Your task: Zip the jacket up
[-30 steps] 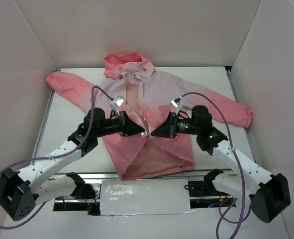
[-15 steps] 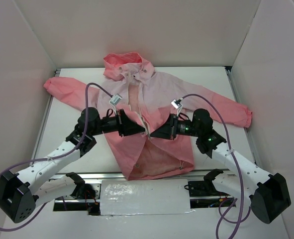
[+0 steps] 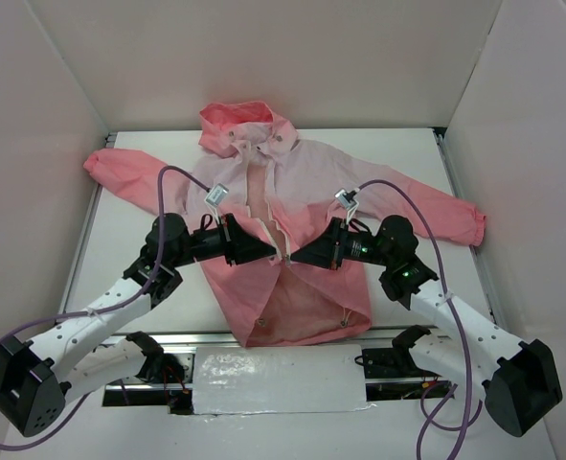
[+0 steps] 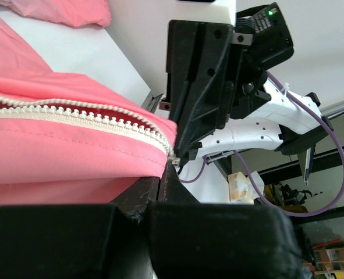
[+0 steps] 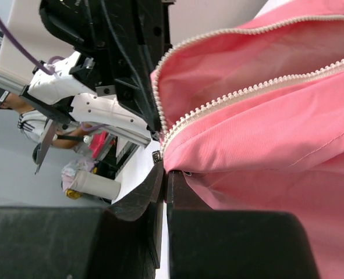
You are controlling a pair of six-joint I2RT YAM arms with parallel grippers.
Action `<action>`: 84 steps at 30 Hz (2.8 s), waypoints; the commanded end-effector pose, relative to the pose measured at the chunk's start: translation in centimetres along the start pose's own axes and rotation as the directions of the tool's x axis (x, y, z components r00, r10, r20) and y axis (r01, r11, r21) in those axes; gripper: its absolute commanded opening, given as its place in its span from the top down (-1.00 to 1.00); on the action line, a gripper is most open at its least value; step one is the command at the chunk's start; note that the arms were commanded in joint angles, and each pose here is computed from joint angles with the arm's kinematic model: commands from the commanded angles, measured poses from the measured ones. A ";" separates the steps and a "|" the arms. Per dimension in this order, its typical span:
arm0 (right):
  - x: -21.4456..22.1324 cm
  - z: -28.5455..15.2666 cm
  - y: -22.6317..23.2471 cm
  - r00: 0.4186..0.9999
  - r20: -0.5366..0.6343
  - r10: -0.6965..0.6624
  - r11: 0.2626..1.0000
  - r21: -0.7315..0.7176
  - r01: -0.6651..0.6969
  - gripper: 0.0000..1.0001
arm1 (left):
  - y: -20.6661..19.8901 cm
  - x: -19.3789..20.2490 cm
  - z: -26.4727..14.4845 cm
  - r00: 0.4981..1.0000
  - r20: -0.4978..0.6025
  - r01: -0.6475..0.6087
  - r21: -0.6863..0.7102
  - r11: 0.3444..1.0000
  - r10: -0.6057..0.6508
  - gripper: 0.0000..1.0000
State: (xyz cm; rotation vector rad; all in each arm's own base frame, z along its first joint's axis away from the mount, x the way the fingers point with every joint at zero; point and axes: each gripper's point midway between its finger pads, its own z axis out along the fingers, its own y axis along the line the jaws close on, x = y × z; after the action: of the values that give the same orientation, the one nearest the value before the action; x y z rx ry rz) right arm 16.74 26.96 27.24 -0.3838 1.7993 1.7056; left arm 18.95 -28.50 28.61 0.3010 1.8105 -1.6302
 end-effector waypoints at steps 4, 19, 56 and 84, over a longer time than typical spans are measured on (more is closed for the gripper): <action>-1.1 0.1 3.0 0.996 0.021 -0.088 0.989 -0.113 0.090 1.00 | -2.3 -1.7 -0.1 0.997 0.069 -0.033 0.081 0.996 0.027 1.00; -0.7 0.3 3.4 0.996 -0.005 -0.090 0.981 -0.174 0.088 1.00 | -3.2 -2.6 -0.6 0.989 0.136 0.033 0.183 0.982 -0.058 1.00; -2.0 0.5 2.4 0.996 0.012 -0.085 0.980 -0.180 0.086 1.00 | -3.3 -2.9 -0.6 0.989 0.139 0.030 0.203 0.979 -0.059 1.00; -3.4 0.4 3.0 0.997 0.028 -0.070 0.968 -0.238 0.075 1.00 | -3.4 -2.7 -0.5 0.990 0.127 0.035 0.233 0.972 -0.066 1.00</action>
State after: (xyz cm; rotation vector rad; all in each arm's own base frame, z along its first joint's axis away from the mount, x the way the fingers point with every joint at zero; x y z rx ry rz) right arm 18.09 27.25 29.23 -0.4416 1.6755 1.8689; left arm 19.72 -28.19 31.11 0.1641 1.6423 -1.8288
